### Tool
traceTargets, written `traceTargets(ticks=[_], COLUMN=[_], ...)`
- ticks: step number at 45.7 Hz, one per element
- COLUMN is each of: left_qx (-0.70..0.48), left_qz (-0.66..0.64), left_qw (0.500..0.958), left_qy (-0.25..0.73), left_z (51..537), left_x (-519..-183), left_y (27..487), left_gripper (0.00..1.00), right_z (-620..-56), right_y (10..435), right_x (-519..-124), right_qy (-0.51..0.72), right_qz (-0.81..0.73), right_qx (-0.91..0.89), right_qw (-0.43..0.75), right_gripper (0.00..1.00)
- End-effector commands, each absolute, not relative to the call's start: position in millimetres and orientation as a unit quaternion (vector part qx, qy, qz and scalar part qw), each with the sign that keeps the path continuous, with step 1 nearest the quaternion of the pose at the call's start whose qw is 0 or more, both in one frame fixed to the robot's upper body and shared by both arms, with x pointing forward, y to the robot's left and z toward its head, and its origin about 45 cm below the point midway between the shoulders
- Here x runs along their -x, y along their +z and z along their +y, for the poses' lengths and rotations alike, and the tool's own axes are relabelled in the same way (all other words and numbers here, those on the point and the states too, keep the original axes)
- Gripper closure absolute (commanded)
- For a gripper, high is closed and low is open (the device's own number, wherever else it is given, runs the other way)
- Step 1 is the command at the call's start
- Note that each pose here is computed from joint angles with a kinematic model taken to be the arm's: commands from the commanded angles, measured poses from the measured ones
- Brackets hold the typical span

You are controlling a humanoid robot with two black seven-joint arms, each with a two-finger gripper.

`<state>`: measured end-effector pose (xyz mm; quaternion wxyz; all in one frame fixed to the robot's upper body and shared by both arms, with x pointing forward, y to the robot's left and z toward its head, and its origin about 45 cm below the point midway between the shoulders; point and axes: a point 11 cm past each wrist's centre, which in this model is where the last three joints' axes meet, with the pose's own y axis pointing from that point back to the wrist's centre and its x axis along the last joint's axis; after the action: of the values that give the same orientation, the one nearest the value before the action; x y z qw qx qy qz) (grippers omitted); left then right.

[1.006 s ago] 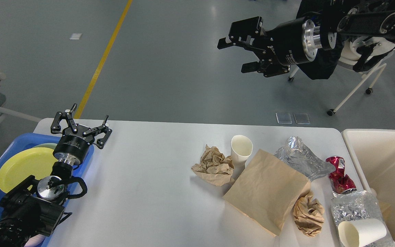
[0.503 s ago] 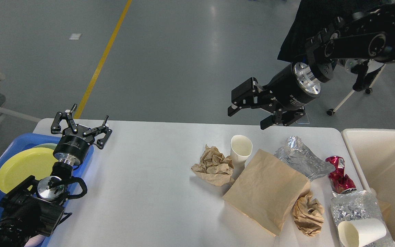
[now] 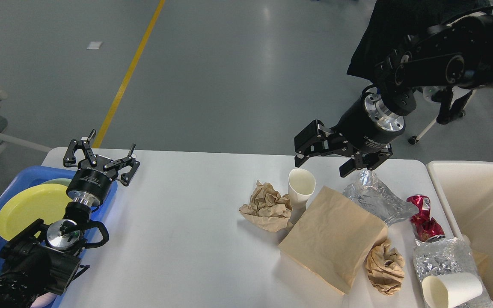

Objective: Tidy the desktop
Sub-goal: 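Lower the right gripper toward the brown paper bag, then grasp the edge of the brown paper bag with the right gripper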

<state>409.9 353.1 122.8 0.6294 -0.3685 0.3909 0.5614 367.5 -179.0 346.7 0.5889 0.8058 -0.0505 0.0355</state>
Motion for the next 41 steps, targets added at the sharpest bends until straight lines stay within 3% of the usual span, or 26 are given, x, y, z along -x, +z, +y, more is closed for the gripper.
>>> traceTargets(ticks=[1, 25, 41], left_qx=[0.369, 0.369, 0.371], left_qz=[0.391, 0.394, 0.394], left_qw=[0.629, 0.624, 0.623], left_qy=[0.561, 0.564, 0.565], left_z=[353, 354, 356], left_x=[-410, -406, -404], left_y=[123, 118, 117], left_gripper=[0.00, 0.00, 0.00], right_z=[-180, -174, -208], right_y=[346, 343, 324], right_x=[-365, -355, -353], right_qy=[0.030, 0.015, -0.025], right_qz=[-0.050, -0.049, -0.096], right_qx=[-0.807, -0.807, -0.795], right_qw=[0.588, 0.589, 0.599], right_gripper=[0.00, 0.00, 0.00])
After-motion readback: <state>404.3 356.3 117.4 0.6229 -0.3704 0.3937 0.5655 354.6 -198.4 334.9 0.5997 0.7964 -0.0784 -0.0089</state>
